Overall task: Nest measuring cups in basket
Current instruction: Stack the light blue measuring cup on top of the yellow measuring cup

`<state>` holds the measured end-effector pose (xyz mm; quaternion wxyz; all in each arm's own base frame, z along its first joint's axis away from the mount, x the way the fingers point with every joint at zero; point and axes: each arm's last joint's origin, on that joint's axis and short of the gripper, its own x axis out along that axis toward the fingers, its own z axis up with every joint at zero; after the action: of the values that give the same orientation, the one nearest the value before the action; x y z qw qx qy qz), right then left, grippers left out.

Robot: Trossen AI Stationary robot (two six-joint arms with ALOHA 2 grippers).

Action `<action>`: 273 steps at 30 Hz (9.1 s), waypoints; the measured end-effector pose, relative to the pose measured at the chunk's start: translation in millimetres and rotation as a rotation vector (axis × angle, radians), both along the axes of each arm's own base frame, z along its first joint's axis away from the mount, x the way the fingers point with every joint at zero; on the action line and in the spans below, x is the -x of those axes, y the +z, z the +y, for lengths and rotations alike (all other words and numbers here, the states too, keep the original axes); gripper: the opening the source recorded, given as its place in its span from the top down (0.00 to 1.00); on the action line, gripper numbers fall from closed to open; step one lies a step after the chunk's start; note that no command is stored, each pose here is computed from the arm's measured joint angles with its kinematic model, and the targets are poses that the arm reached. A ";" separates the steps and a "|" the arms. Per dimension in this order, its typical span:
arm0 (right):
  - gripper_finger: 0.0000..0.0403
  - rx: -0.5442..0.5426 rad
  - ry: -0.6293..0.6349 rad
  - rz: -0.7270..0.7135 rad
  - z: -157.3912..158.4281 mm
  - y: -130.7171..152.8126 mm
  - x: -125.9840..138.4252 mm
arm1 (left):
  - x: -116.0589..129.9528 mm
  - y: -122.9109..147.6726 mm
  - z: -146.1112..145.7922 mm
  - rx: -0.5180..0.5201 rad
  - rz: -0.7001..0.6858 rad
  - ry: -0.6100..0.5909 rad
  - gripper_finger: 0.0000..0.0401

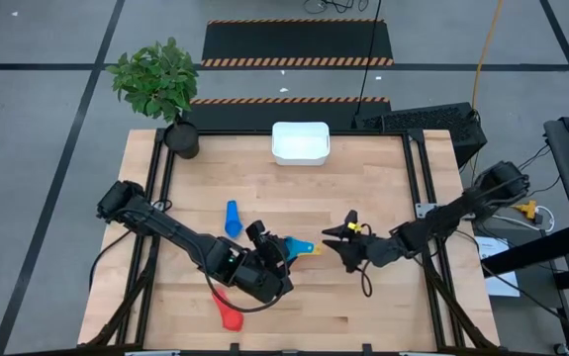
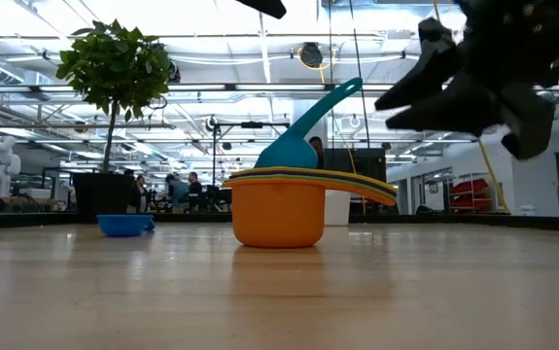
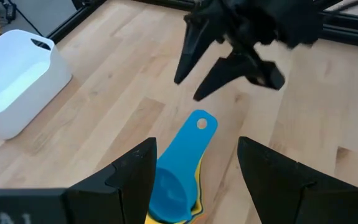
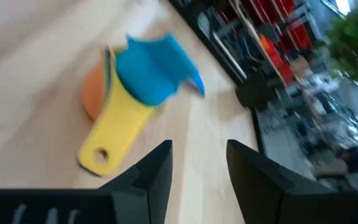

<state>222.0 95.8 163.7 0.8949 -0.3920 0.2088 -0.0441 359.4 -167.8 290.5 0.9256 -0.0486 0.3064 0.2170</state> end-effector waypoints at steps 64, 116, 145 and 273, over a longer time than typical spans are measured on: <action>0.81 0.614 0.163 0.040 24.1 -13.0 -52.4 | 10.6 2.7 -27.9 0.084 -0.074 -0.020 0.43; 1.00 0.299 0.097 -0.083 6.8 -14.0 -64.5 | 3.4 4.7 -19.5 0.066 -0.088 -0.020 0.43; 0.83 0.197 0.140 -0.018 -2.3 -22.7 -66.6 | 2.6 5.5 -20.1 0.079 -0.097 -0.026 0.43; 0.10 -0.679 -0.134 0.121 -12.7 -15.3 -124.4 | -2.2 5.5 -12.0 0.073 -0.087 -0.028 0.43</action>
<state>346.4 83.1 148.4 0.9553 -0.0595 0.2894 -0.0077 361.6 -179.8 296.0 0.9386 -0.0871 0.2744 0.1902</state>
